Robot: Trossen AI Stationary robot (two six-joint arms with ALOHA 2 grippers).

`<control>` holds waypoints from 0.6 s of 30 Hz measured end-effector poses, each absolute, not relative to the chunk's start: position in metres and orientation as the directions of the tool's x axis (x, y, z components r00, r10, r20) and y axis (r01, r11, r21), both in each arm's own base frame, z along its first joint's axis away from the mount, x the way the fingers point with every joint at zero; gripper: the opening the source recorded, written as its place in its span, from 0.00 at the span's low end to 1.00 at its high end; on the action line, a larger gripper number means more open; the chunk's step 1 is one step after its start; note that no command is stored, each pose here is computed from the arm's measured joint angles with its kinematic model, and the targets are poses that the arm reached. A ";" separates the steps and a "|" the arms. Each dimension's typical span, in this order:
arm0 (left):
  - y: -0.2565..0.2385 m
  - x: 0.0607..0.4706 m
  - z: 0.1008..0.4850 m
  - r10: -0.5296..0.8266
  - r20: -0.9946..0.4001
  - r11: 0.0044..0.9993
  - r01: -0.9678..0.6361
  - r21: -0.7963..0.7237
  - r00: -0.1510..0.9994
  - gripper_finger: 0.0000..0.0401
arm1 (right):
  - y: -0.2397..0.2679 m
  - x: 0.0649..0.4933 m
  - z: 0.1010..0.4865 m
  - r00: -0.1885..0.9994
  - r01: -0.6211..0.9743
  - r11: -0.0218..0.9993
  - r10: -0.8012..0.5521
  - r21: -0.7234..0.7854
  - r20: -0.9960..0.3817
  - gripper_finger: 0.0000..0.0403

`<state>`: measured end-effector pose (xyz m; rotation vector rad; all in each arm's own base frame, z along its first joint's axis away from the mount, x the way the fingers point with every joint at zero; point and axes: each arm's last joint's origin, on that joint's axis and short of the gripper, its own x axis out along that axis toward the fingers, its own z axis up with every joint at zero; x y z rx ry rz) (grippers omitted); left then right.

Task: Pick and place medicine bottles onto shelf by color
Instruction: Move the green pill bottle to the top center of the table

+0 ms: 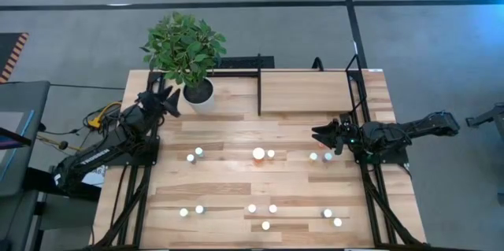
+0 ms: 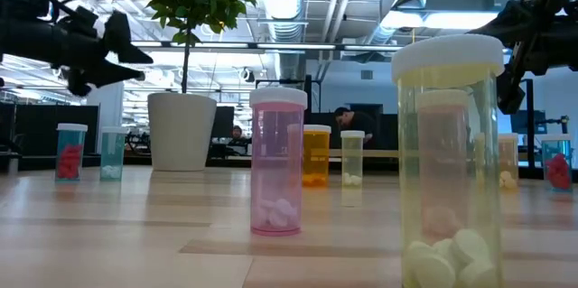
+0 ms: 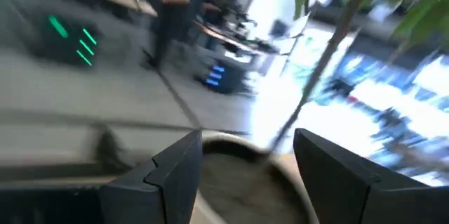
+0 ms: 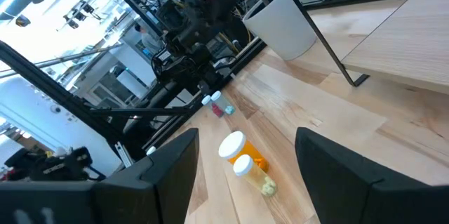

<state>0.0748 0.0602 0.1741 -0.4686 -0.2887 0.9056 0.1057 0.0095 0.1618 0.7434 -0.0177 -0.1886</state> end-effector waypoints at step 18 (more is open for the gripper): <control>0.052 0.083 0.170 0.518 0.007 0.456 -0.269 -0.848 0.855 0.53 | 0.009 0.106 0.162 0.983 0.164 0.720 -0.177 0.674 -0.051 0.65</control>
